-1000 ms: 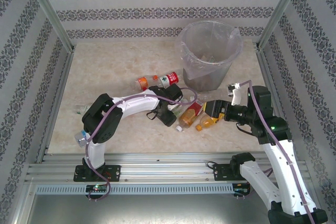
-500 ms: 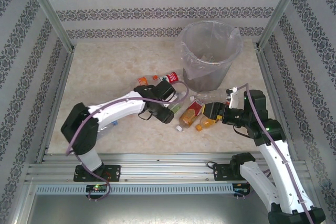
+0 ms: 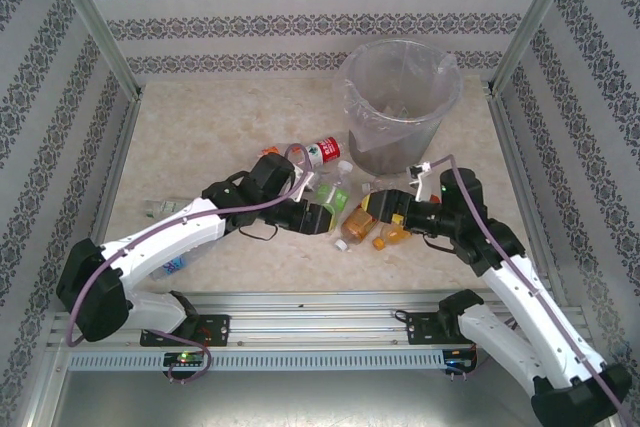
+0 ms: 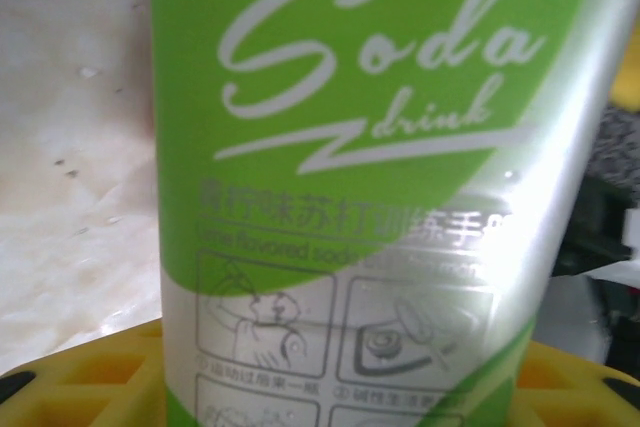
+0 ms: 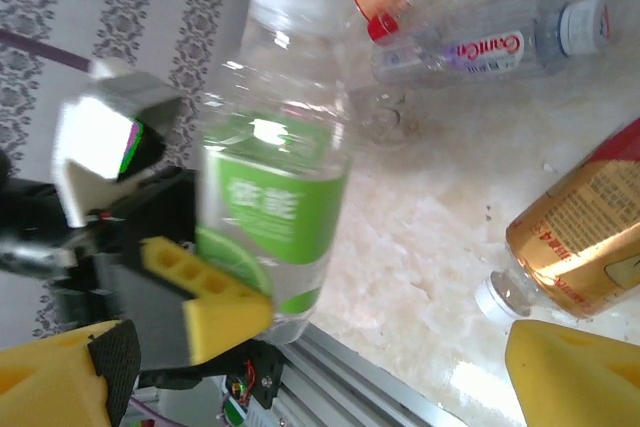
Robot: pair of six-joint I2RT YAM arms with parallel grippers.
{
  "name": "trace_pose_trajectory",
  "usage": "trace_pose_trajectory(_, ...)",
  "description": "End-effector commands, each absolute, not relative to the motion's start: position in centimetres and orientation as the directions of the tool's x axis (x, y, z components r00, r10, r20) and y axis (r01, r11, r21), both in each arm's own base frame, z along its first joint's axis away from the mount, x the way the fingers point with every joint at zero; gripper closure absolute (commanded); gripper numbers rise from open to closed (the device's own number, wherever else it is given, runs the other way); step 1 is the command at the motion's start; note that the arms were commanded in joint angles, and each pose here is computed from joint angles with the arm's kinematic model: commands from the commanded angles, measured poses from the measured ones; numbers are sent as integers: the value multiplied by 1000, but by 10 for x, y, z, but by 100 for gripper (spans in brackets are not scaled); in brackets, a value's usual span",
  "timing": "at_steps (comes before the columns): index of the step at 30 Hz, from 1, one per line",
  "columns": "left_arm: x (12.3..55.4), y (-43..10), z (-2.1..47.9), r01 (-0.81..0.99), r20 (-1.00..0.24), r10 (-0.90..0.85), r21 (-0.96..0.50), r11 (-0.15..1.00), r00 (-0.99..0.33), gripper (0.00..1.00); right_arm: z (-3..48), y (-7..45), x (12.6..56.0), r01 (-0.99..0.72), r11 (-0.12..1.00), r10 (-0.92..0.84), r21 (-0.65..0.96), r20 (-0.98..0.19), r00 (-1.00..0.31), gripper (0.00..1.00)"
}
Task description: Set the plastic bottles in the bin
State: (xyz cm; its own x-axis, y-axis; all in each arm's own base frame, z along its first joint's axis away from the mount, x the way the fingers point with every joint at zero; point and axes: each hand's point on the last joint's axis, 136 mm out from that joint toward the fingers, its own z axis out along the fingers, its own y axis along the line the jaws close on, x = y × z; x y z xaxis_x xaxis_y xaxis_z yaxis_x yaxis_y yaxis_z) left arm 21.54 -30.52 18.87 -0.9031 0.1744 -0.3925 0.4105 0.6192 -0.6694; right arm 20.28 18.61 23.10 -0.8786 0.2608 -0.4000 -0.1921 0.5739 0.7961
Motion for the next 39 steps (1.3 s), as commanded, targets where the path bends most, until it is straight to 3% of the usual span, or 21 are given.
trace_pose_trajectory(1, 221, -311, 213, 397, -415, 103, -723, 565, -904, 47, 243, 190, 223, -138, 610, 333, 780, -411, -848, 6)
trace_pose_trajectory(11, 220, -310, 202, 397, -427, 106, -682, 614, -898, 47, 252, 236, 244, -131, 641, 311, 756, -412, -856, 6)
trace_pose_trajectory(20, 217, -314, 201, 431, -454, 132, -655, 621, -881, 47, 239, 260, 261, -104, 637, 311, 764, -378, -872, 12)
trace_pose_trajectory(24, 216, -314, 200, 436, -460, 136, -647, 625, -877, 47, 236, 265, 264, -103, 634, 309, 767, -373, -875, 19)
trace_pose_trajectory(29, 219, -314, 195, 441, -467, 142, -630, 640, -873, 45, 237, 264, 264, -105, 637, 309, 764, -378, -873, 38)
trace_pose_trajectory(31, 219, -316, 197, 441, -470, 136, -634, 635, -872, 41, 238, 262, 263, -107, 641, 310, 760, -383, -870, 43)
trace_pose_trajectory(39, 222, -322, 229, 514, -563, 100, -649, 560, -820, 2, 255, 240, 258, -140, 657, 315, 740, -439, -841, 48)
